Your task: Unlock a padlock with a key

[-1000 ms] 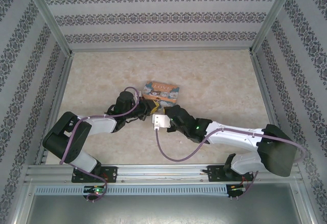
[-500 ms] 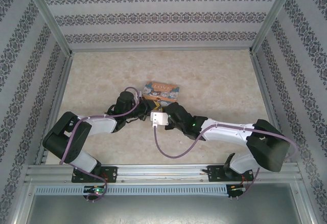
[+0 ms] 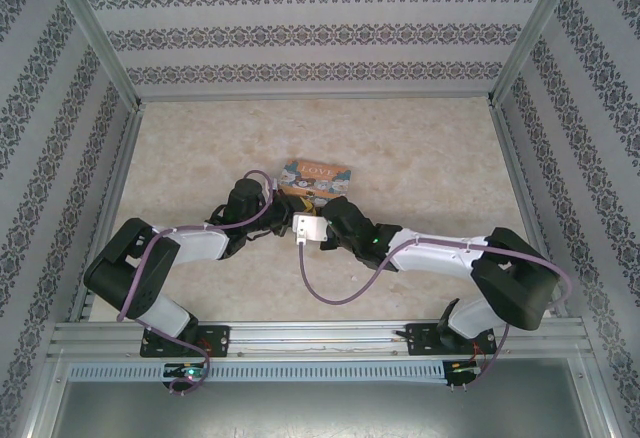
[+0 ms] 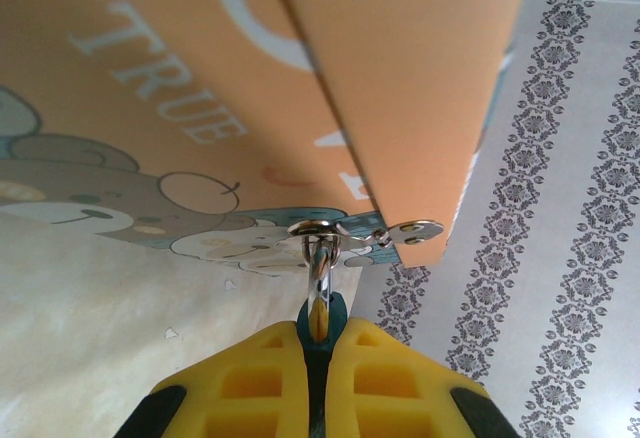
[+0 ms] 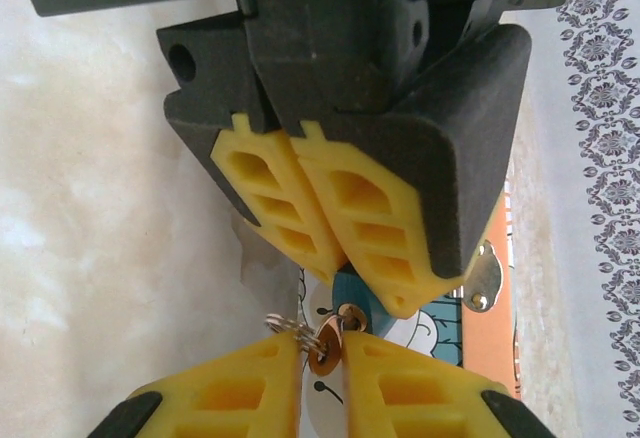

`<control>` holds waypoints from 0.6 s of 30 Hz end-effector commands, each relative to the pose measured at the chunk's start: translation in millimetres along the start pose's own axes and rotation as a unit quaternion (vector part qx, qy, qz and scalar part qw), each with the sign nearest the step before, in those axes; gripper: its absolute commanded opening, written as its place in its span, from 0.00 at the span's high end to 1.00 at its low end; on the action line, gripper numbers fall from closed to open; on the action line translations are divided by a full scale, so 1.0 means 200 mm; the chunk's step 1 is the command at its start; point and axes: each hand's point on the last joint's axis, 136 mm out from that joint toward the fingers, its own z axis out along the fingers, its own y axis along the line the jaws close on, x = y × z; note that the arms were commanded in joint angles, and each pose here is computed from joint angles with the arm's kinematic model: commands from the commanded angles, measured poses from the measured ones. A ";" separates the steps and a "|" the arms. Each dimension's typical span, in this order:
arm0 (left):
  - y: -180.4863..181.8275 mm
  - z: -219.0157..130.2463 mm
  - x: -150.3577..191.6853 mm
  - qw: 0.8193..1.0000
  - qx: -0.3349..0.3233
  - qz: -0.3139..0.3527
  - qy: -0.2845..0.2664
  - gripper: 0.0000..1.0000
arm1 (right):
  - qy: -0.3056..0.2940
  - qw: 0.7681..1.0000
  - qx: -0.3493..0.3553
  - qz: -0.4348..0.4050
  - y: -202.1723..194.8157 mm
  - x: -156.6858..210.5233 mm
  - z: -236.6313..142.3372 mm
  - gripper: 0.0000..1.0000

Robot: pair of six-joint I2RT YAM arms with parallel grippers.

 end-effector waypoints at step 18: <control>-0.15 0.01 0.02 0.999 0.043 0.020 0.003 0.94 | -0.012 0.998 0.034 0.050 -0.09 -0.03 0.04 1.00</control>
